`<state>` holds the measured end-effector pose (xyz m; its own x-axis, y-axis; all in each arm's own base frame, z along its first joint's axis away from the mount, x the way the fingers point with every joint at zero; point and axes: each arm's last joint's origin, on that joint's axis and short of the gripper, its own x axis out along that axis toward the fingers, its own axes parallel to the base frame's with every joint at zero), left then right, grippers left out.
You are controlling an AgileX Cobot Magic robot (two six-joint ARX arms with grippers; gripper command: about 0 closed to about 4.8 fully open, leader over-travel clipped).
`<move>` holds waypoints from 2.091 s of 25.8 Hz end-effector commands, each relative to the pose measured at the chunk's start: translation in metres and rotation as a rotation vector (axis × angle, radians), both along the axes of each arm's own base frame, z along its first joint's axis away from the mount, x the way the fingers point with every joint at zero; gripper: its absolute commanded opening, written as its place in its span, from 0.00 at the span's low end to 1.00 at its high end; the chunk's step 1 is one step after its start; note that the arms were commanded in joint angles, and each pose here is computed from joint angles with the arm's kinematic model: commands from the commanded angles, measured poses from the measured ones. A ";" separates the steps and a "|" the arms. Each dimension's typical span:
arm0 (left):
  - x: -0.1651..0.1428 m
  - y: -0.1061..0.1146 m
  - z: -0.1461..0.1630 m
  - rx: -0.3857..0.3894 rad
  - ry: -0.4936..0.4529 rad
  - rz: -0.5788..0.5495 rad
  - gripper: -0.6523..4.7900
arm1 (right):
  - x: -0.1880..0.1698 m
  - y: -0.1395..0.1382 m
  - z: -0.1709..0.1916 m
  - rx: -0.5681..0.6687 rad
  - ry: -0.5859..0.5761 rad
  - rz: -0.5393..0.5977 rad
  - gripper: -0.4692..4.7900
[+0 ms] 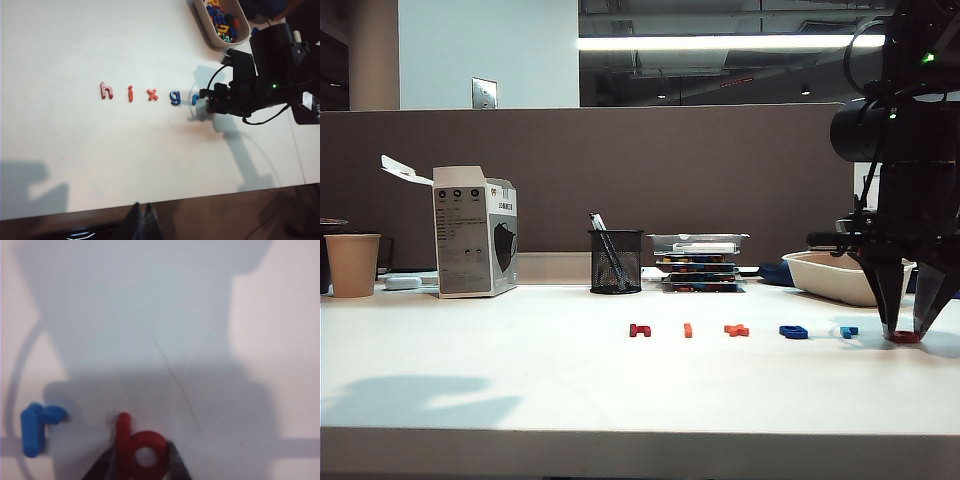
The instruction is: Select the appropriate letters from the row of letter magnets placed on the table to arrange into the word "big".
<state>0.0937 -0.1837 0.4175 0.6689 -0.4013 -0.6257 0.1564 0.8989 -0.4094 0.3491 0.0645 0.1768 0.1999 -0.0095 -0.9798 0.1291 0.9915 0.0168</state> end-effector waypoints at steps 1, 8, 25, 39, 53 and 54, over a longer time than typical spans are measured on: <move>0.000 0.001 0.002 -0.010 -0.008 0.005 0.11 | -0.005 -0.001 -0.005 -0.014 0.054 -0.001 0.26; 0.000 0.001 0.002 -0.010 -0.007 0.004 0.11 | -0.009 -0.001 0.000 -0.010 0.073 0.002 0.26; 0.000 0.001 0.002 -0.011 -0.007 0.004 0.11 | -0.028 0.035 0.027 0.061 0.024 0.057 0.26; 0.000 0.001 0.002 -0.010 -0.008 0.005 0.11 | -0.056 0.115 0.028 0.140 -0.029 0.099 0.26; 0.000 0.001 0.002 -0.010 -0.008 0.005 0.11 | -0.063 0.135 0.010 0.150 0.041 0.108 0.26; 0.000 0.001 0.002 -0.010 -0.007 0.004 0.11 | -0.063 0.135 0.008 0.149 0.047 0.108 0.26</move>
<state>0.0936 -0.1837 0.4175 0.6688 -0.4011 -0.6259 0.1563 0.8990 -0.4091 0.2868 0.1963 0.1861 0.1492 0.1469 -0.9778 0.0299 0.9878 0.1529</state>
